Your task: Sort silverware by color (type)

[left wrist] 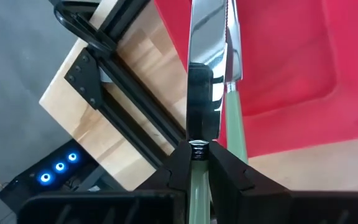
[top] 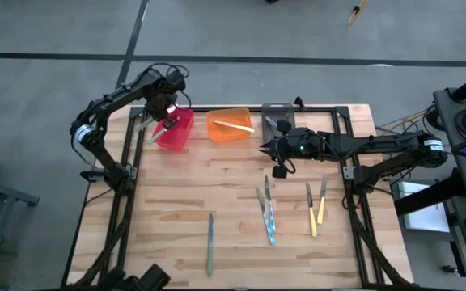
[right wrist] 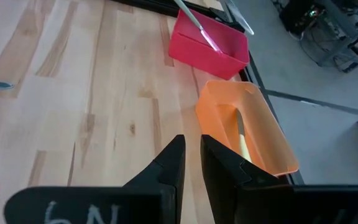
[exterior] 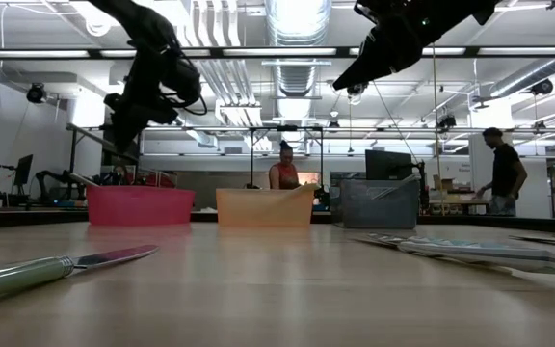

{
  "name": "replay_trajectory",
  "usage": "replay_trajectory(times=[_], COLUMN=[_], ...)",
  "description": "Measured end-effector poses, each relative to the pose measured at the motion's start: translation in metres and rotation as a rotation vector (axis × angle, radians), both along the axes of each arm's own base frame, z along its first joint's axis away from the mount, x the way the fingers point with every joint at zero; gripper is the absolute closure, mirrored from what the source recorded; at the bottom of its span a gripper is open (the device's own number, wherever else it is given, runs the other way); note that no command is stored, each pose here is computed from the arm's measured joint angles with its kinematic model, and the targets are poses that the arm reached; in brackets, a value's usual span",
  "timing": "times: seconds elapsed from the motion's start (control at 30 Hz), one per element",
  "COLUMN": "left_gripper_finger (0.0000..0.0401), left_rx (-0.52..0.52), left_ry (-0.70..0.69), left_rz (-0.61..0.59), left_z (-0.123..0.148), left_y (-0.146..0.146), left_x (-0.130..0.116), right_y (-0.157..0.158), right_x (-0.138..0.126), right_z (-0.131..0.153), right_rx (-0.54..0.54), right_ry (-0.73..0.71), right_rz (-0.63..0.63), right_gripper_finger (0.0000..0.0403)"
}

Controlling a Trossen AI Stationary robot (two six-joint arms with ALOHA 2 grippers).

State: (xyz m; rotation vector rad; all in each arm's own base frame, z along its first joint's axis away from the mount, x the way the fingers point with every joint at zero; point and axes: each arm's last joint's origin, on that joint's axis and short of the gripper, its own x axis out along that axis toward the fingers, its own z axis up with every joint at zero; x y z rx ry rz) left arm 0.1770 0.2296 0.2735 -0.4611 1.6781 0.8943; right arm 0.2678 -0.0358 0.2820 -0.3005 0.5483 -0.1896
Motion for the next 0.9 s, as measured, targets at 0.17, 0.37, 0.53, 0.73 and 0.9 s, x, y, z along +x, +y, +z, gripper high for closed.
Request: replay_trajectory(times=[0.17,0.37,0.53,0.73,0.9], left_gripper_finger=[0.0384,0.0384,0.0384,0.0384,0.0384], left_rx=[-0.005,0.024,0.03,0.019,-0.004], left_ry=[0.004,-0.015,-0.017,-0.029,-0.033], left_rz=[-0.003,0.049,0.046,0.003,0.003], left_z=[-0.002,-0.002,-0.003,-0.003,-0.003], left_y=[0.0,0.0,-0.006,-0.016,-0.022], left_x=[0.0,0.001,0.009,0.02,0.023], right_y=[0.0,0.0,0.0,0.0,0.0], right_x=[0.0,0.0,0.0,0.0,0.0], right_z=[0.0,0.001,0.001,0.001,0.001], right_rx=[-0.001,-0.001,0.008,0.016,0.022], right_ry=[0.0,-0.008,-0.011,-0.013,-0.014], right_rz=[0.0,0.0,-0.006,-0.01,-0.013], right_gripper_finger=[0.036,0.036,0.036,0.036,0.036])
